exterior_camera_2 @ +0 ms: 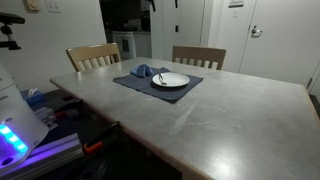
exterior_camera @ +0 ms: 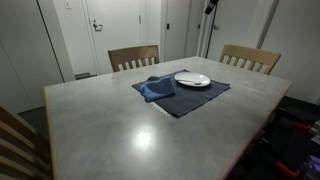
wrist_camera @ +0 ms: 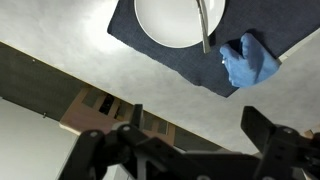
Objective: Move the fork from the plate to the table
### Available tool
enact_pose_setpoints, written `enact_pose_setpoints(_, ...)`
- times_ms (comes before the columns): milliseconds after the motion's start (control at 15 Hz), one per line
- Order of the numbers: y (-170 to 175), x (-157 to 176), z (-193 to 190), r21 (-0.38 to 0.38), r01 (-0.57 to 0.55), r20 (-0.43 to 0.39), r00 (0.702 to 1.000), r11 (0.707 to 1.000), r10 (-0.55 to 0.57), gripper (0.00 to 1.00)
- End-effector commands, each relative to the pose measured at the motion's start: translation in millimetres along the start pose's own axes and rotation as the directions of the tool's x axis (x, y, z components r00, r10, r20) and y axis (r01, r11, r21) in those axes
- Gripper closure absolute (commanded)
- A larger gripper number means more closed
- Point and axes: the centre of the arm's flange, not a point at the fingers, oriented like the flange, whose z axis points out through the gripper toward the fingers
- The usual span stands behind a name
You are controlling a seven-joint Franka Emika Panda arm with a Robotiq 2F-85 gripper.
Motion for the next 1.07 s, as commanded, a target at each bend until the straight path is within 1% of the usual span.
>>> enact_pose_setpoints(0, 0.0, 0.0, 0.0, 0.0, 0.0, 0.0, 1.0, 1.0, 0.0, 0.0)
enact_pose_setpoints(67, -5.3, -3.1, -2.1, 0.008, 0.019, 0.011, 1.0, 1.0, -0.02, 0.0)
enact_pose_setpoints(267, -7.1, 5.1, 4.9, 0.026, 0.094, 0.034, 0.995, 0.995, -0.095, 0.0)
enact_pose_setpoints(400, -5.9, 14.0, 18.1, 0.056, 0.171, 0.038, 0.984, 0.984, -0.173, 0.0)
enact_pose_setpoints(467, -5.4, 18.3, 26.4, 0.077, 0.218, 0.049, 0.974, 0.973, -0.222, 0.0)
enact_pose_setpoints(600, -5.8, 26.1, 47.6, 0.124, 0.311, 0.078, 0.944, 0.942, -0.321, 0.0)
enact_pose_setpoints(733, -2.1, 34.5, 74.8, 0.162, 0.397, 0.098, 0.904, 0.903, -0.415, 0.0)
enact_pose_setpoints(800, 0.5, 38.3, 88.8, 0.187, 0.438, 0.096, 0.883, 0.879, -0.46, 0.0)
enact_pose_setpoints(1000, -0.2, 43.4, 127.3, 0.225, 0.516, 0.086, 0.835, 0.827, -0.544, 0.0)
